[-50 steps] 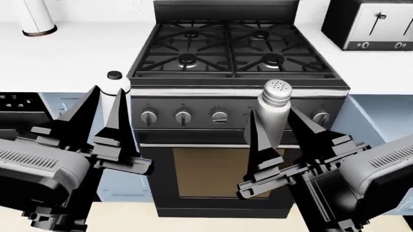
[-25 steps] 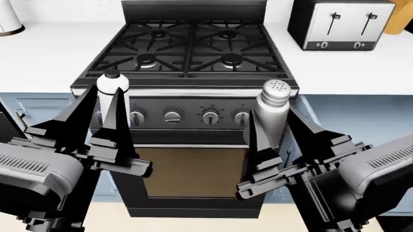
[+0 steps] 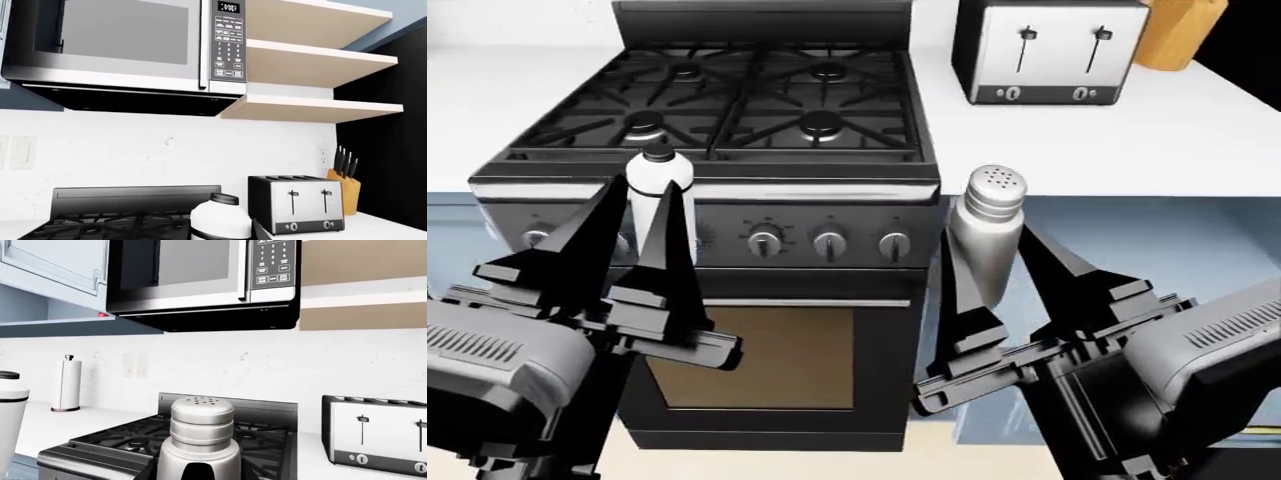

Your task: Pick and place the shaker into the drawer. Then close the cabinet.

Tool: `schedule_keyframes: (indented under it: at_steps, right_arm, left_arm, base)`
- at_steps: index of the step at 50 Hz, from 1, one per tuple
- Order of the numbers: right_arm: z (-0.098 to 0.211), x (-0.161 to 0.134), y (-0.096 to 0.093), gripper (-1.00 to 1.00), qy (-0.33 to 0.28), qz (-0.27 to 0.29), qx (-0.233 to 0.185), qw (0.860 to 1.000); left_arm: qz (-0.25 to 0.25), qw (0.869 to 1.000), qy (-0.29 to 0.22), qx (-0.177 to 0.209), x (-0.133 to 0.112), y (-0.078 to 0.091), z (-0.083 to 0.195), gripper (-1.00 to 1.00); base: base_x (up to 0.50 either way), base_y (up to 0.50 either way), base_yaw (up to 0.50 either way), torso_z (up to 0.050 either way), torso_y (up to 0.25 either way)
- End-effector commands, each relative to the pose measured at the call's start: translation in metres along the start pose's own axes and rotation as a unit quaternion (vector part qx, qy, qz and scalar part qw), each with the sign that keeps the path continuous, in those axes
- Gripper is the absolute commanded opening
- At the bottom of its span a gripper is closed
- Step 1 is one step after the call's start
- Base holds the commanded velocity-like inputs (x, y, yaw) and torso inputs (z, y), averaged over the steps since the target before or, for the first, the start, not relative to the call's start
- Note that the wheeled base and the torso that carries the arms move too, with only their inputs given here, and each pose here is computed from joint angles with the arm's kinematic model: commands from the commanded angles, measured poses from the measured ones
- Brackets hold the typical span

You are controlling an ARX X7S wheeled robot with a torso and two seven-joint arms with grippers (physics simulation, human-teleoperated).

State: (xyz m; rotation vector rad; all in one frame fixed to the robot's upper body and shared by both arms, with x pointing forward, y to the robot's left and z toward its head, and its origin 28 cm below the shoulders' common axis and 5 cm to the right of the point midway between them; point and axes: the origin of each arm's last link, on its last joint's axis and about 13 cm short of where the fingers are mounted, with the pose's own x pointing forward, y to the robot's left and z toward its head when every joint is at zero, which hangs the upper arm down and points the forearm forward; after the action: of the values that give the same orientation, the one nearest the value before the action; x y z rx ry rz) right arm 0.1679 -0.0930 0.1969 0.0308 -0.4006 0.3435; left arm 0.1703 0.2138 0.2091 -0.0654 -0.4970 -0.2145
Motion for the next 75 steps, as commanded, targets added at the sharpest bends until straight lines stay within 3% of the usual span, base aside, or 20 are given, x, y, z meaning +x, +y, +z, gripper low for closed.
schedule_keyframes:
  at_steps: [1,46,69,75]
  right_arm:
    - [0.0,0.0,-0.001,-1.0,-0.002,0.0,-0.007,1.0]
    - [0.0,0.001,-0.001,-1.0,-0.001,-0.004,-0.007,1.0]
    - [0.006,-0.001,-0.004,-1.0,-0.011,-0.008,-0.005,1.0]
    - [0.048,0.01,-0.013,-1.0,0.029,-0.024,-0.07,0.997]
  left_arm:
    - [0.003,1.0,-0.014,0.0,0.001,0.0,0.004,-1.0]
    - [-0.002,1.0,-0.019,-0.003,-0.001,-0.001,0.007,-1.0]
    - [0.004,1.0,-0.017,-0.002,0.001,0.001,0.007,-1.0]
    - [0.007,1.0,-0.024,0.009,0.013,0.002,0.021,-1.0]
  base:
    - [0.01,-0.5,0.0,0.0,0.0]
    - [0.01,-0.5,0.0,0.0,0.0]
    - [0.28,-0.46,0.0,0.0,0.001]
    - [0.0,0.0,0.0,0.0,0.0]
